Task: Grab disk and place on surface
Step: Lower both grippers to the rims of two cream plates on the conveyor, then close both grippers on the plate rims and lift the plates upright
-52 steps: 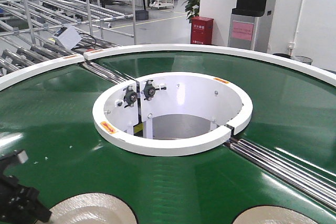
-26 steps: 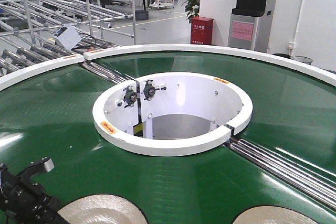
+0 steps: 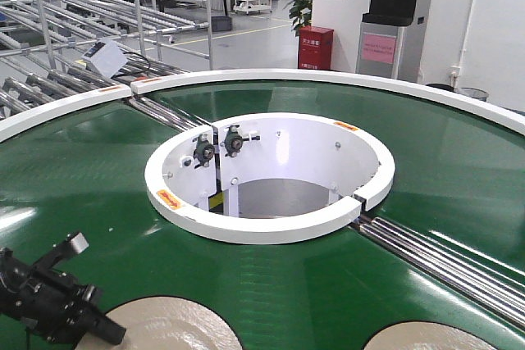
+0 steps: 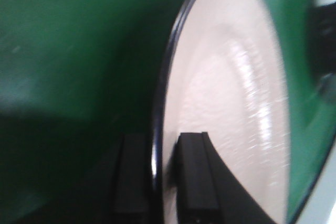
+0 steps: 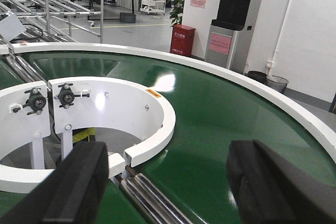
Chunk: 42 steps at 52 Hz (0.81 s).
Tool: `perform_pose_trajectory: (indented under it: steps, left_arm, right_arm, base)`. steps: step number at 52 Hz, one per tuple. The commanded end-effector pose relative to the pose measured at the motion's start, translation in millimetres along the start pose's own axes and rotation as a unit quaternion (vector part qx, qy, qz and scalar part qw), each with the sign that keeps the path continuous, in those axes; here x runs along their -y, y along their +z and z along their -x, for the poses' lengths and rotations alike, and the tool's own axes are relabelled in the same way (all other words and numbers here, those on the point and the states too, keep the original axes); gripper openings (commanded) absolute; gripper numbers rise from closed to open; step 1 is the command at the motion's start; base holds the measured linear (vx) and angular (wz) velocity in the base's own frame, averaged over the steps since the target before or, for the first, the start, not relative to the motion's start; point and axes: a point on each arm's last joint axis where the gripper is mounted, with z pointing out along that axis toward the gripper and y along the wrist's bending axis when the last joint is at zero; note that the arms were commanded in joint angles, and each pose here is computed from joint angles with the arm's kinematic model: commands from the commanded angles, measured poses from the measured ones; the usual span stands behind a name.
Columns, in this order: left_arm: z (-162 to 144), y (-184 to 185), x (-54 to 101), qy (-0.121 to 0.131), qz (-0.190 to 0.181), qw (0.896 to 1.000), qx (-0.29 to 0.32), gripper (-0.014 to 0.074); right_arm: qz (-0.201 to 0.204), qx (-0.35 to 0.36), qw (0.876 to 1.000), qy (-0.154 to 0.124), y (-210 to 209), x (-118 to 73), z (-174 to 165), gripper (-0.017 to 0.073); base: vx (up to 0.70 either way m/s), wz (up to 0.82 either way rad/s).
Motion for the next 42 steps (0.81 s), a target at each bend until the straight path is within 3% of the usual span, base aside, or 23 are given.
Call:
perform_pose_trajectory:
  steps: [1,13,19,21,26,33,42]
  left_arm:
    - [8,-14,31.4,0.011,-0.065,0.997,0.038,-0.0010]
    - [14,-40,67.5,0.058,-0.113,0.985,0.115,-0.0009]
    - [15,-61,83.8,0.072,-0.112,0.978,0.161,-0.0009]
    - [14,-69,88.5,0.077,-0.111,0.976,0.173,-0.0008]
    - [11,-82,96.0,0.088,-0.107,0.972,0.190,-0.0008]
    - [7,-99,106.1,0.097,-0.109,0.965,0.216,-0.0008]
    - [5,-111,113.9,0.111,-0.119,0.958,0.237,-0.0008]
  right_arm:
    - [-0.009,0.058,0.998,-0.008,-4,2.8,20,0.0521]
    - [-0.006,0.044,0.999,0.005,-4,2.4,17,0.0521]
    - [-0.001,-0.031,0.999,0.045,1,1.4,5,0.0521]
    - [-0.001,-0.088,0.994,0.064,6,1.0,-4,0.0521]
    - [-0.008,-0.205,0.975,0.086,25,3.2,-19,0.0521]
    - [-0.005,-0.358,0.926,0.120,58,10.5,-44,0.0521]
    - [0.036,-0.445,0.876,0.185,93,36.0,-81,0.0521]
  base:
    - [0.00,0.00]
    - [0.00,0.00]
    - [0.00,0.00]
    - [0.00,0.00]
    - [0.00,0.00]
    - [0.00,0.00]
    - [0.00,0.00]
